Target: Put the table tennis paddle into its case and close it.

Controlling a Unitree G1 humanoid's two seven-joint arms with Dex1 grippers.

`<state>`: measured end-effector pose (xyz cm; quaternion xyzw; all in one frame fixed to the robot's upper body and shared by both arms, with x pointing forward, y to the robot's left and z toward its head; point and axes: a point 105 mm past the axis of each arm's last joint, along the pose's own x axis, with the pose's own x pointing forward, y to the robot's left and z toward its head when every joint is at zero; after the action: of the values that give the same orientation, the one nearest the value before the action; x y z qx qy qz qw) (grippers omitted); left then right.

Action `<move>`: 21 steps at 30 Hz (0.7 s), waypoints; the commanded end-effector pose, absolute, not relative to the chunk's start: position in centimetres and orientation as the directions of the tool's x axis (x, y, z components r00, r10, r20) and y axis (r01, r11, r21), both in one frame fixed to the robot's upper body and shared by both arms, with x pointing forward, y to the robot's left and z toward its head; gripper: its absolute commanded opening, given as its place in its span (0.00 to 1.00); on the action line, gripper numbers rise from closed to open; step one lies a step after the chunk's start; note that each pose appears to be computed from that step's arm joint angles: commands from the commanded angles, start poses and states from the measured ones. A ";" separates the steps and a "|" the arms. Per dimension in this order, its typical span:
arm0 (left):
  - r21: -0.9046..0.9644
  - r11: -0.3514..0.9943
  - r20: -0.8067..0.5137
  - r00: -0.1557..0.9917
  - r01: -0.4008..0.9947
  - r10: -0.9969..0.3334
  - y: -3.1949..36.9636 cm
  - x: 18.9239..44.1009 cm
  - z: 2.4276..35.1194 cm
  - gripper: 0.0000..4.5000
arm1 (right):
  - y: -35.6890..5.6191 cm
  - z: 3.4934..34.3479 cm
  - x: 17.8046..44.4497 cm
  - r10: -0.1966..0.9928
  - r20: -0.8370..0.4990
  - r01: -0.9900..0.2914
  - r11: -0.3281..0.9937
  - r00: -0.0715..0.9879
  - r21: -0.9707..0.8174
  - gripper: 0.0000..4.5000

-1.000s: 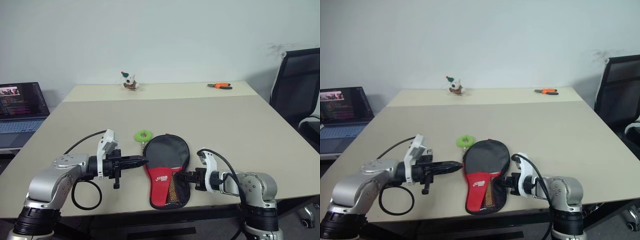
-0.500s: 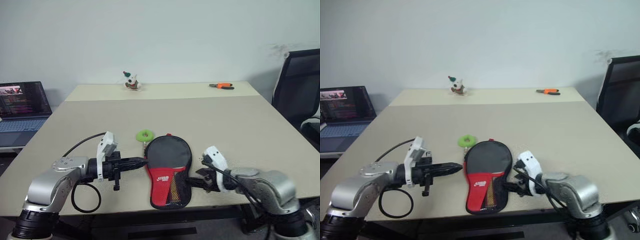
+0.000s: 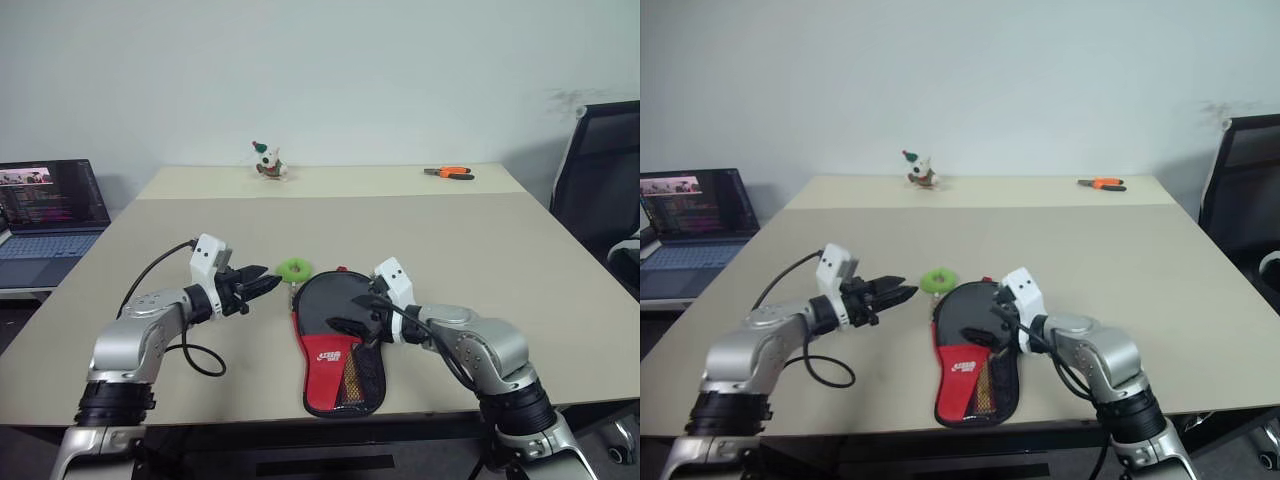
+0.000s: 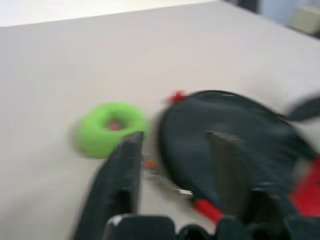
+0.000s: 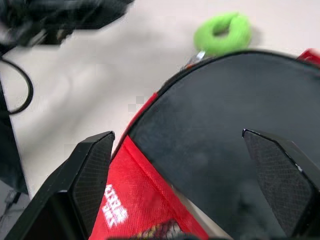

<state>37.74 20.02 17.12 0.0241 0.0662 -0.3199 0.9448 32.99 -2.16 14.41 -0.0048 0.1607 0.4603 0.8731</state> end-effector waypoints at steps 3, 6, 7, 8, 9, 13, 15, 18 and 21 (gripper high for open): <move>0.043 0.857 -0.140 0.852 0.514 -0.504 20.7 41.2 17.4 0.95 | -1.4 15.3 32.7 0.815 -0.242 -0.821 0.562 0.527 0.104 1.00; 0.054 0.875 -0.163 0.869 0.481 -0.467 20.5 43.1 17.1 0.99 | -1.3 15.1 32.7 0.813 -0.246 -0.821 0.562 0.527 0.102 1.00; 0.046 0.876 -0.174 0.867 0.481 -0.467 20.3 43.6 17.0 0.99 | -1.2 15.1 32.7 0.812 -0.247 -0.819 0.565 0.529 0.101 1.00; 0.038 0.873 -0.186 0.862 0.486 -0.472 20.0 44.1 16.9 0.99 | -1.2 15.1 32.7 0.810 -0.248 -0.817 0.568 0.532 0.100 1.00; 0.038 0.870 -0.201 0.856 0.492 -0.476 19.6 44.4 16.8 0.99 | -1.2 15.1 32.8 0.808 -0.248 -0.815 0.570 0.535 0.100 1.00; 0.033 0.833 -0.286 0.803 0.553 -0.522 17.7 45.2 15.8 0.99 | -1.4 15.0 32.9 0.793 -0.253 -0.801 0.591 0.554 0.100 1.00; 0.037 0.834 -0.320 0.797 0.551 -0.512 17.4 45.4 15.3 0.99 | -1.5 14.9 33.0 0.786 -0.256 -0.793 0.601 0.563 0.100 1.00; 0.056 0.834 -0.362 0.790 0.549 -0.496 17.2 45.5 14.4 0.99 | -1.6 14.8 33.1 0.774 -0.261 -0.782 0.615 0.577 0.097 1.00; 0.068 0.833 -0.398 0.781 0.549 -0.482 17.1 45.4 13.4 0.99 | -1.7 14.8 33.1 0.766 -0.260 -0.775 0.625 0.588 0.090 1.00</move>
<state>44.98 17.47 12.36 0.0720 0.1998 -0.2732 0.9382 33.19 -1.77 13.55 -0.0160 0.1637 0.4326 0.8865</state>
